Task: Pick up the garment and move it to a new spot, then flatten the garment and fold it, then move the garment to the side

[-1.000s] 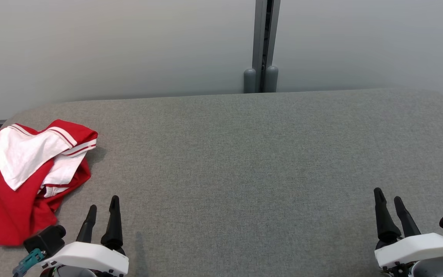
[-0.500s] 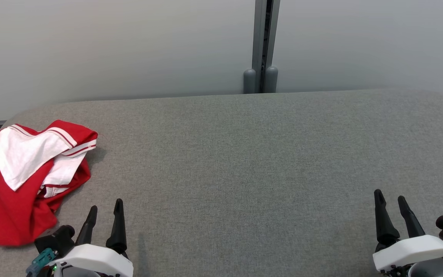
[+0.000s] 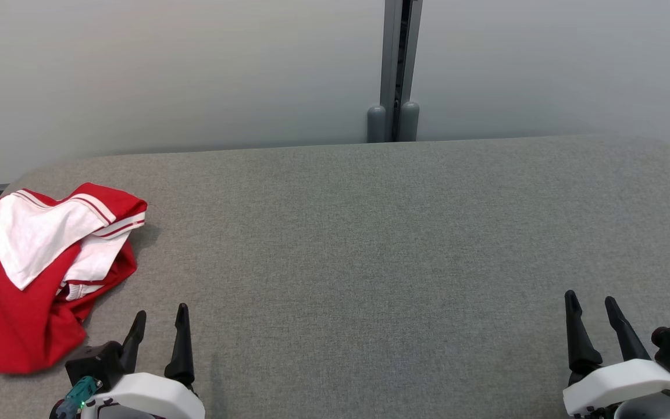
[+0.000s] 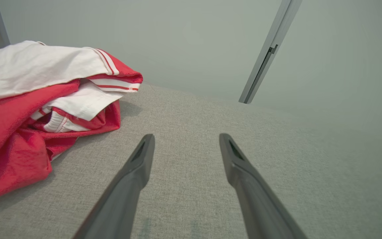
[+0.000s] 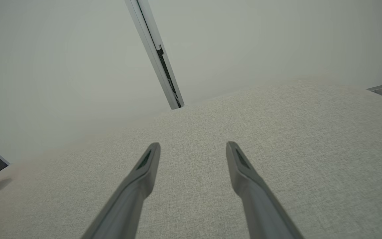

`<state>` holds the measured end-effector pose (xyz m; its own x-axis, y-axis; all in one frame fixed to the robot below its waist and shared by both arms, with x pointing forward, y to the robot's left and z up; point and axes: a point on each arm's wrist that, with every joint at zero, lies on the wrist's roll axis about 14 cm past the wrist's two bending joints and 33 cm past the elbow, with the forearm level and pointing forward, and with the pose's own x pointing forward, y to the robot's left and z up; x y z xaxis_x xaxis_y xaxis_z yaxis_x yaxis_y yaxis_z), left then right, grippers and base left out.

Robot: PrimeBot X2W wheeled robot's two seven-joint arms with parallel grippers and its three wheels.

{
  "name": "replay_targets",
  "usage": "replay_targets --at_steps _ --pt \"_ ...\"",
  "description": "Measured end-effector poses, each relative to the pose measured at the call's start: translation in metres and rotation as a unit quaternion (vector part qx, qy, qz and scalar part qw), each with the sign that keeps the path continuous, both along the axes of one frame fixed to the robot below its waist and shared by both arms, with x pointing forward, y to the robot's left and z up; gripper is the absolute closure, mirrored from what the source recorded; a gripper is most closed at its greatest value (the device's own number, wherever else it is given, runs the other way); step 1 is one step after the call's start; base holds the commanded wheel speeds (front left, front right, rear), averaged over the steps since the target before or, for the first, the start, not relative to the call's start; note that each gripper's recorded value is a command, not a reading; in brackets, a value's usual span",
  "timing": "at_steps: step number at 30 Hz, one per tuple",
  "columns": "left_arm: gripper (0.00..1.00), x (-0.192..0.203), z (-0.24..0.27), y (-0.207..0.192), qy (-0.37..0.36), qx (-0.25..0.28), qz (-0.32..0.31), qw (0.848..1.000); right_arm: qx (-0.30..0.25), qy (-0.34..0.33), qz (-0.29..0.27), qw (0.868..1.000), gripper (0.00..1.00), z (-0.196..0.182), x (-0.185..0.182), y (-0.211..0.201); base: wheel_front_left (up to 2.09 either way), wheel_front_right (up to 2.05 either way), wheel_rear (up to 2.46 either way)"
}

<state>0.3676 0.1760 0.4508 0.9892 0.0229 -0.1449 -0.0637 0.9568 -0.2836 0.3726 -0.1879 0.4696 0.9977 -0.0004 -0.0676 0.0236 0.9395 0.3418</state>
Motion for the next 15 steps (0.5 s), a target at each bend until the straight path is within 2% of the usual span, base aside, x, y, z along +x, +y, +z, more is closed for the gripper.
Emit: replay_targets --at_steps 15 --pt "0.0 -0.0007 0.0008 -0.0001 -0.009 0.062 -0.009 0.998 -0.063 -0.008 0.008 0.998 0.0 0.0013 0.0004 -0.0014 0.0 0.0 0.0"
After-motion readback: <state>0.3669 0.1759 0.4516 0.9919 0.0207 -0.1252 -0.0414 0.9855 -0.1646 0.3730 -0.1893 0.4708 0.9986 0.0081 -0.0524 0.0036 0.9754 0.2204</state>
